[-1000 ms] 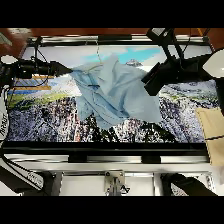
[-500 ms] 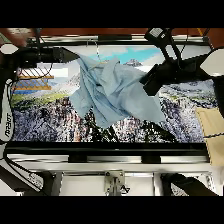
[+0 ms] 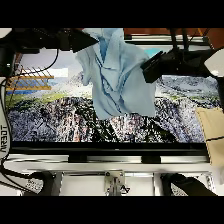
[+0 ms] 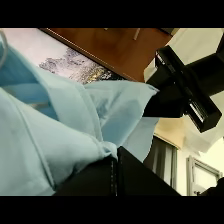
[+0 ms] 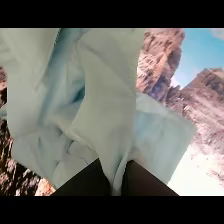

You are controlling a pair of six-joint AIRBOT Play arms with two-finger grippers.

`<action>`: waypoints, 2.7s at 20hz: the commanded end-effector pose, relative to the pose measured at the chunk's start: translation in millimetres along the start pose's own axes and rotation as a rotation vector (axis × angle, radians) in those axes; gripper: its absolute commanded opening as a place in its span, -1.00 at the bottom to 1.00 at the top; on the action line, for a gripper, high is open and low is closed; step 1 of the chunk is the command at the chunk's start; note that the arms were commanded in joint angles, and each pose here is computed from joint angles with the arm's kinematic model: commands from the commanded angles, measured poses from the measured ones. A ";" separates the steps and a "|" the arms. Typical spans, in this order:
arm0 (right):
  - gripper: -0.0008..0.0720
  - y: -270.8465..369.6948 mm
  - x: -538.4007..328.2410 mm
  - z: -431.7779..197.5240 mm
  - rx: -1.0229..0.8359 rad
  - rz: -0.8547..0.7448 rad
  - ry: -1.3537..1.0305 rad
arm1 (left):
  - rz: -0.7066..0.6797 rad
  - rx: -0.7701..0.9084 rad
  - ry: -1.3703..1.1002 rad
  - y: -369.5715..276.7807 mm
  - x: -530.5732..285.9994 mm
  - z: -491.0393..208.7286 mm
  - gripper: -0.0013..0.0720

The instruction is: Fold the shirts.

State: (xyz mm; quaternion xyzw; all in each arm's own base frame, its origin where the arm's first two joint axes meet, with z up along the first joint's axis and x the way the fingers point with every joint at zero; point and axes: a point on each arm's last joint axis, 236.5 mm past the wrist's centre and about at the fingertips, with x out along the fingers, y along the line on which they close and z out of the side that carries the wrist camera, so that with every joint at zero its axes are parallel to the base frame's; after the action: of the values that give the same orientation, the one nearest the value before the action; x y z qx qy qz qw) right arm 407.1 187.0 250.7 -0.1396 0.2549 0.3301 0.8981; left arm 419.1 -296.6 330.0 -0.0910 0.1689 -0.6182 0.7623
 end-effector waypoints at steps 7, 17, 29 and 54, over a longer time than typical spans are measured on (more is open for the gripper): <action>-0.75 -7.2 -70.3 58.5 0.027 -0.118 -0.206 | 0.336 0.063 0.173 32.7 -34.0 -19.9 -0.60; -0.75 -126.5 -200.5 49.2 0.145 -0.805 -0.279 | 0.488 0.235 -0.169 -17.8 -91.5 89.8 0.55; -0.75 -227.6 -448.7 -63.5 0.473 -1.618 -0.135 | 0.515 0.205 -0.139 -16.1 -103.9 80.1 0.50; -0.75 -285.3 -582.4 -174.4 0.605 -2.052 -0.093 | 0.456 0.144 -0.022 -24.1 -95.2 49.4 0.50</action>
State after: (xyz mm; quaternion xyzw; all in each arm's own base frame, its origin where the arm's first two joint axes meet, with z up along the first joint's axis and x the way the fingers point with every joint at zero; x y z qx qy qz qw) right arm 168.6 -388.6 457.7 -0.0590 0.0461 -0.6374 0.7669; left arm 399.8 -212.3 400.7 0.0040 0.1225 -0.4383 0.8904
